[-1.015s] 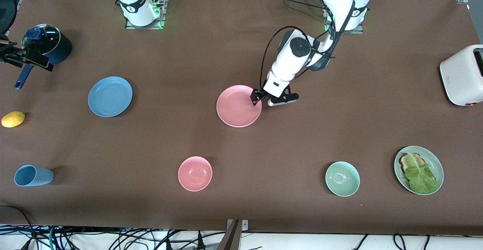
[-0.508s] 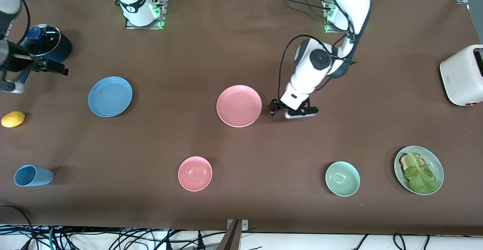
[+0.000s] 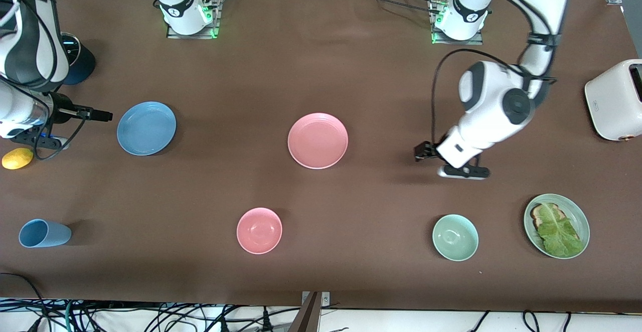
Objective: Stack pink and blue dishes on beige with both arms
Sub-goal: 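Withdraw the left gripper while the right gripper reaches the blue plate, then close the right gripper on the blue plate rim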
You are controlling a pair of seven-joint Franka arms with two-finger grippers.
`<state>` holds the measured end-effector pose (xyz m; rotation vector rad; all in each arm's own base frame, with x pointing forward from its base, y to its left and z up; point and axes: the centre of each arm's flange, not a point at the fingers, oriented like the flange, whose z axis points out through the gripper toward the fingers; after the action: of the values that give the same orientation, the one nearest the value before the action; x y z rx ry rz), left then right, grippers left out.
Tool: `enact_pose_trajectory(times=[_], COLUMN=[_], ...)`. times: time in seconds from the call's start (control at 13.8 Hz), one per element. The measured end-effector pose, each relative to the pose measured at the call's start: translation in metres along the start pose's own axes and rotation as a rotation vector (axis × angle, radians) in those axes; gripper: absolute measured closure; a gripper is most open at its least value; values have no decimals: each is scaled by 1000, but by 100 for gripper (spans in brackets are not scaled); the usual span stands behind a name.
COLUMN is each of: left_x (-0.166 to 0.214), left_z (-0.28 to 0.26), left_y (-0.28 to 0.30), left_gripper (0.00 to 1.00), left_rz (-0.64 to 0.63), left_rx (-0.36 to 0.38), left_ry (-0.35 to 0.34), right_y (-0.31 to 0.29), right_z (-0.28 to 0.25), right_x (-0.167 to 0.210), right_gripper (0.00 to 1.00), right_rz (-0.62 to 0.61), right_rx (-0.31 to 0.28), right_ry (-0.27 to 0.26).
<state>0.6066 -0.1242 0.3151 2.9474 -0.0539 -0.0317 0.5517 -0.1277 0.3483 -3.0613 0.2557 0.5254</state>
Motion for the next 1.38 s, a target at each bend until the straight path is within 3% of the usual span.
enact_pose_trajectory(times=[0.15,0.29,0.51,0.58,0.73,0.8,0.87,1.09,1.23,1.38], left_x=[8,13,17,18,17,14,9,-7,-15,-24], left_z=[-23,-50,-100,-117,-154,-174,-191,-223,-236,-253], left_y=[-49,-82,-107,-112,-115,-112,-109,-100,-91,-88], left_gripper=[0,0,0,0,0,0,0,0,0,0], left_rz=[36,59,57,60,73,79,82,29,-4,-15], left_rx=[-5,38,71,79,105,107,106,106,114,112], left_ry=[-38,-72,-117,-128,-127,-111,-98,-87,-86,-75], right_y=[35,78,107,106,102,101,100,99,100,100], right_z=[44,94,144,152,161,164,168,174,173,170], right_x=[17,30,41,43,46,47,48,49,49,50], right_gripper=[0,0,1,7,30,30,37,73,92,95], right_rz=[-41,-62,-60,-64,-64,-60,-58,-72,-86,-86], right_rx=[76,159,229,246,263,273,283,295,304,310], right_ry=[-16,-23,-17,-19,-25,-27,-29,-31,-27,-21])
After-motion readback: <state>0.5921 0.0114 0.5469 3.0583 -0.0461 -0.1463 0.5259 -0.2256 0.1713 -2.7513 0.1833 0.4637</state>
